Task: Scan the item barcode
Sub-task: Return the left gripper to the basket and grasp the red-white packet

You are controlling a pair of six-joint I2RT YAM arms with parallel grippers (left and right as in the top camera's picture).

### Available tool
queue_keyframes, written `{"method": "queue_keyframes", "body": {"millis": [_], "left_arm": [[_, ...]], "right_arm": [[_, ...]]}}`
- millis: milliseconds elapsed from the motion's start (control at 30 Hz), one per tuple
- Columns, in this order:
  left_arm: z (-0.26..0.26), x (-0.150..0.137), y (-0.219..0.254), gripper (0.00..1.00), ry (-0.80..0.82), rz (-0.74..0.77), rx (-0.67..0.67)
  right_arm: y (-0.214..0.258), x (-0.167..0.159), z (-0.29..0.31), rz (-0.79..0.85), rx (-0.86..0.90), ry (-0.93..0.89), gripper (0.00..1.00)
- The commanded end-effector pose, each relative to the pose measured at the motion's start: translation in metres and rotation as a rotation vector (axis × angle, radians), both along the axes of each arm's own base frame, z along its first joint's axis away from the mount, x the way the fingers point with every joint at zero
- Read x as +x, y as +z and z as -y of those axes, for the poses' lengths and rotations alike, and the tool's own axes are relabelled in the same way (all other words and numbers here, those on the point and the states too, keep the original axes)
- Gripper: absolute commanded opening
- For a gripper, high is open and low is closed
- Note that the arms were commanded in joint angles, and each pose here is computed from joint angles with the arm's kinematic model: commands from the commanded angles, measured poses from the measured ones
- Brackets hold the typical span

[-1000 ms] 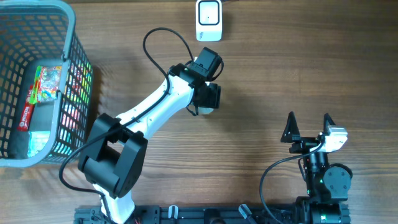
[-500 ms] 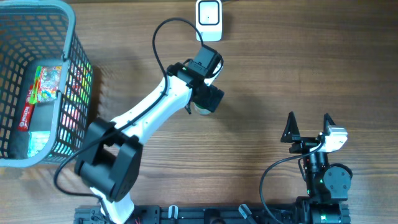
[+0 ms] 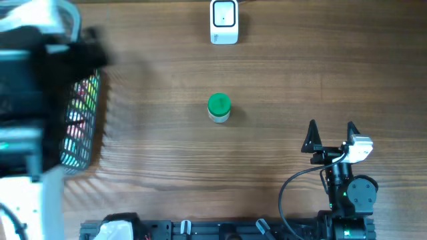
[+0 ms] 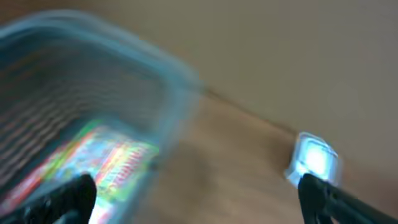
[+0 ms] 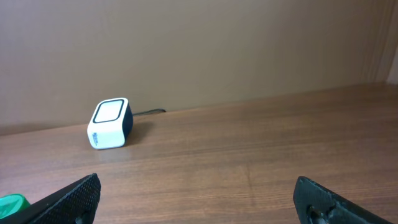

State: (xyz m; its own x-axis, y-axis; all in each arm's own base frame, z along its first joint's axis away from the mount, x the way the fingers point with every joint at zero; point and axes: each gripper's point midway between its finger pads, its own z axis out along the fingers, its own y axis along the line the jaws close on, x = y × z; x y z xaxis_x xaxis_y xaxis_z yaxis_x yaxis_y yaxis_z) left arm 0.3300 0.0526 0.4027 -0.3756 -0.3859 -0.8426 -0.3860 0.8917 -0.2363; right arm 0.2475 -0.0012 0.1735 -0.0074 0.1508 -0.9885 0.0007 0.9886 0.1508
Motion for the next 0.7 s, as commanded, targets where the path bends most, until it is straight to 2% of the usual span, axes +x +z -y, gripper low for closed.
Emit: {"method": "queue_keyframes", "body": {"millis": [0, 67, 133, 200, 367, 433, 600, 667], "left_arm": [[-0.072, -0.01, -0.04, 1.0, 0.225, -0.047, -0.359], [-0.106, -0.015, -0.065, 1.0, 0.306, -0.096, -0.476], [-0.141, -0.025, -0.107, 0.99, 0.462, -0.185, -0.633], [-0.159, -0.026, -0.139, 0.99, 0.528, -0.268, -0.682], [-0.17, -0.018, -0.21, 1.0, 0.593, -0.489, -0.708], [-0.169, -0.011, -0.236, 0.95, 0.559, -0.576, -0.692], [-0.164, -0.003, -0.289, 0.93, 0.477, -0.74, -0.675], [-0.16, -0.001, -0.304, 0.76, 0.439, -0.79, -0.665]], "right_arm": [[0.0, 0.0, 0.001, 0.001, -0.018, -0.009, 1.0], [0.0, 0.0, 0.001, 0.001, -0.018, -0.009, 1.0], [0.0, 0.0, 0.001, 0.001, -0.018, -0.009, 1.0], [0.0, 0.0, 0.001, 0.001, -0.018, -0.009, 1.0], [0.0, 0.0, 0.001, 0.001, -0.017, -0.009, 1.0], [0.0, 0.0, 0.001, 0.001, -0.018, -0.009, 1.0], [0.0, 0.0, 0.001, 0.001, -0.018, -0.009, 1.0], [0.0, 0.0, 0.001, 0.001, -0.018, -0.009, 1.0]]}}
